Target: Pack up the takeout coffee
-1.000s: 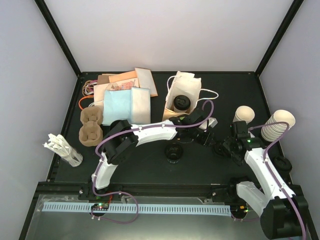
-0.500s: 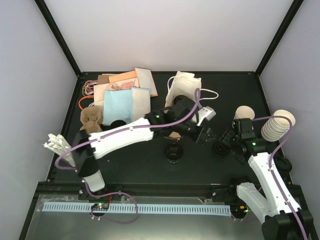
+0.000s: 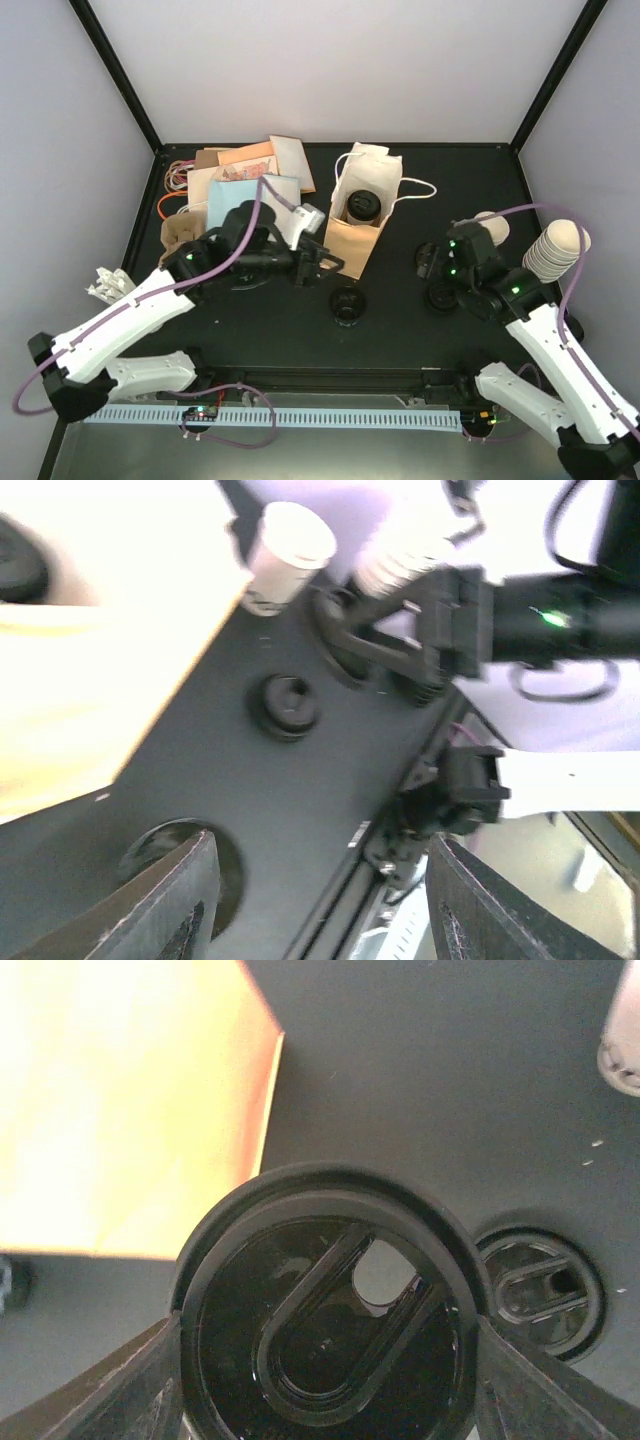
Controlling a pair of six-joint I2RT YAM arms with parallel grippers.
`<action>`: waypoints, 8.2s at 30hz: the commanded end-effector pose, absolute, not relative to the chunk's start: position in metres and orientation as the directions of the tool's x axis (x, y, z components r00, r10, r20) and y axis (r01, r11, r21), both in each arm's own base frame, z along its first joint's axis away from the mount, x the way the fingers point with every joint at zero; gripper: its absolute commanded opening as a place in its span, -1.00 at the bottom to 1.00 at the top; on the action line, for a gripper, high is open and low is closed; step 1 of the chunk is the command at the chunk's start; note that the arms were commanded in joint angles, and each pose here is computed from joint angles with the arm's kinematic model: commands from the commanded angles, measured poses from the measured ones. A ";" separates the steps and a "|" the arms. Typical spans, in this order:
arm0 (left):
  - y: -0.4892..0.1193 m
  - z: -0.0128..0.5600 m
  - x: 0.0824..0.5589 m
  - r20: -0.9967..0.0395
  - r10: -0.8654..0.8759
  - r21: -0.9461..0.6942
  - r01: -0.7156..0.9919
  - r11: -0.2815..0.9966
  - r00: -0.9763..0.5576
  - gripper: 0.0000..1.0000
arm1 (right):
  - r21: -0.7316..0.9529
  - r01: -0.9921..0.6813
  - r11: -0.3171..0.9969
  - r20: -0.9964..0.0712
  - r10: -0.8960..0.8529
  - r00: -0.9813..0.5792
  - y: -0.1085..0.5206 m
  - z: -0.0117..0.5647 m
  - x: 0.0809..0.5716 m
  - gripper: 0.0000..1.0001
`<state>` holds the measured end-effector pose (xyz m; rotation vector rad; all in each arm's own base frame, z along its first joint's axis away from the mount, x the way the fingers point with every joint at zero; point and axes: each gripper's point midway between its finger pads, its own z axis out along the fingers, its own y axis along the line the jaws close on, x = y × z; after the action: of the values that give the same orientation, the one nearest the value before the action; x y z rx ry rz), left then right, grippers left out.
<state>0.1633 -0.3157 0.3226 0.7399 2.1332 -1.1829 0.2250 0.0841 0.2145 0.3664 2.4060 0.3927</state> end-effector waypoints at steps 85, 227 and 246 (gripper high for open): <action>-0.270 0.137 0.176 -0.380 0.190 -0.769 0.423 0.479 -0.905 0.05 | -0.066 -0.589 0.806 -0.565 -0.517 -0.644 0.272 0.111 0.165 0.46; -0.242 0.109 0.188 -0.268 0.135 -0.750 0.295 0.592 -0.954 -0.40 | -0.036 -0.810 0.586 -0.464 -0.727 -0.506 0.289 0.066 0.106 0.45; -0.252 0.113 0.179 -0.251 0.180 -0.801 0.309 0.512 -0.951 -0.52 | -0.035 -0.813 0.581 -0.449 -0.736 -0.506 0.289 0.064 0.104 0.45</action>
<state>0.1800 -0.2488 0.1091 0.3914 2.6344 -1.3848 0.1262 0.3219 0.1109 -1.0866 2.2501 0.3949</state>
